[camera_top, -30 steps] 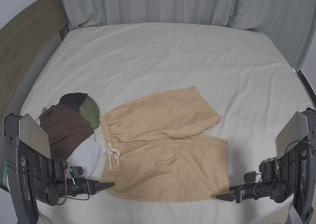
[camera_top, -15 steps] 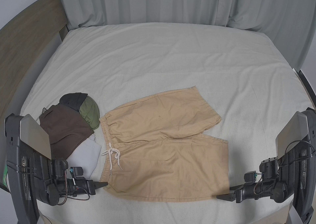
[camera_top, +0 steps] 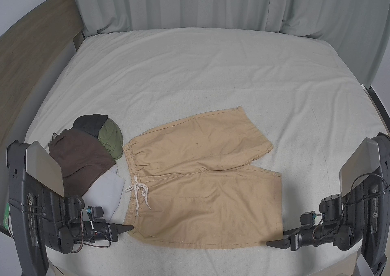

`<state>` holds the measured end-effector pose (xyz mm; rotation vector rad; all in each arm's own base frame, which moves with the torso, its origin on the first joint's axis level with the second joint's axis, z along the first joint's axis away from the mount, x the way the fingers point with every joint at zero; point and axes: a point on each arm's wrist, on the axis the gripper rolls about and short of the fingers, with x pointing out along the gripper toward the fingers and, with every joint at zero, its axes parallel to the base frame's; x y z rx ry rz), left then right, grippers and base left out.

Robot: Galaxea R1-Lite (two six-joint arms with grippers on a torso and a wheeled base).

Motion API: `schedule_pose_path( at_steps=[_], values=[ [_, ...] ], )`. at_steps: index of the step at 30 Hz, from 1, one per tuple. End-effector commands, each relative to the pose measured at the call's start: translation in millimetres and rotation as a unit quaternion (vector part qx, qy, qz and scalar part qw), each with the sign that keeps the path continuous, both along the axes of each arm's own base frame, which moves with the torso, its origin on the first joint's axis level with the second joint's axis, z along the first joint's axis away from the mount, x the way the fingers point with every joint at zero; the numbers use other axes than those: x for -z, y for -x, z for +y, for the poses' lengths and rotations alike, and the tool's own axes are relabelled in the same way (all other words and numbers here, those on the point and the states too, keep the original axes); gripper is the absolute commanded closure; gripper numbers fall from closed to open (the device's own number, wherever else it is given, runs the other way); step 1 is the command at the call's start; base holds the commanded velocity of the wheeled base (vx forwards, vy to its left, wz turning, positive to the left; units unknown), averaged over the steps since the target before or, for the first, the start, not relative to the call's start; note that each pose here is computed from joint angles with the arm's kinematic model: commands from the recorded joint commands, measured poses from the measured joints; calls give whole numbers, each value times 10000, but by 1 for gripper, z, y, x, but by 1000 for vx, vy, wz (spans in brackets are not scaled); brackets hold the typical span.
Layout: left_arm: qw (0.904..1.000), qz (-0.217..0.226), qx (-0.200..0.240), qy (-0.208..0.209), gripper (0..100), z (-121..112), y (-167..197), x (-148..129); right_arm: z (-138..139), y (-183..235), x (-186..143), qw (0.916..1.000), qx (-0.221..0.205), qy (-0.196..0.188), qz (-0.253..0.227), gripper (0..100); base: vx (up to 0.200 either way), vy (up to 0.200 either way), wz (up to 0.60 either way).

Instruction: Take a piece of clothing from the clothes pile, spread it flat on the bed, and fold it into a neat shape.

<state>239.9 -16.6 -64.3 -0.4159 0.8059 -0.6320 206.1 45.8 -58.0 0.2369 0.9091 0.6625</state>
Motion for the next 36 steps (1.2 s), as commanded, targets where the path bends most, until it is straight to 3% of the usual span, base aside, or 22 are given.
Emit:
schedule_pose_path(
  at_steps=[1, 9, 10, 36],
  values=[
    [10000, 30, 1, -4, 100, 0, 1, 1, 0, 0, 0, 10000, -12, -3, -8, 0, 0, 0, 0],
    [10000, 38, 14, -16, 100, 0, 2, 1, 1, -3, 1, 10000, -12, -11, -53, 0, 0, 0, 0],
    [10000, 38, 14, -16, 100, 0, 2, 1, 1, -3, 1, 10000, -12, -8, -38, 100, 0, 0, 0],
    [9999, 166, 10, -13, 100, 0, 9, -1, -1, 2, 2, 10000, -17, 31, 43, 100, 0, 0, 0]
  ],
)
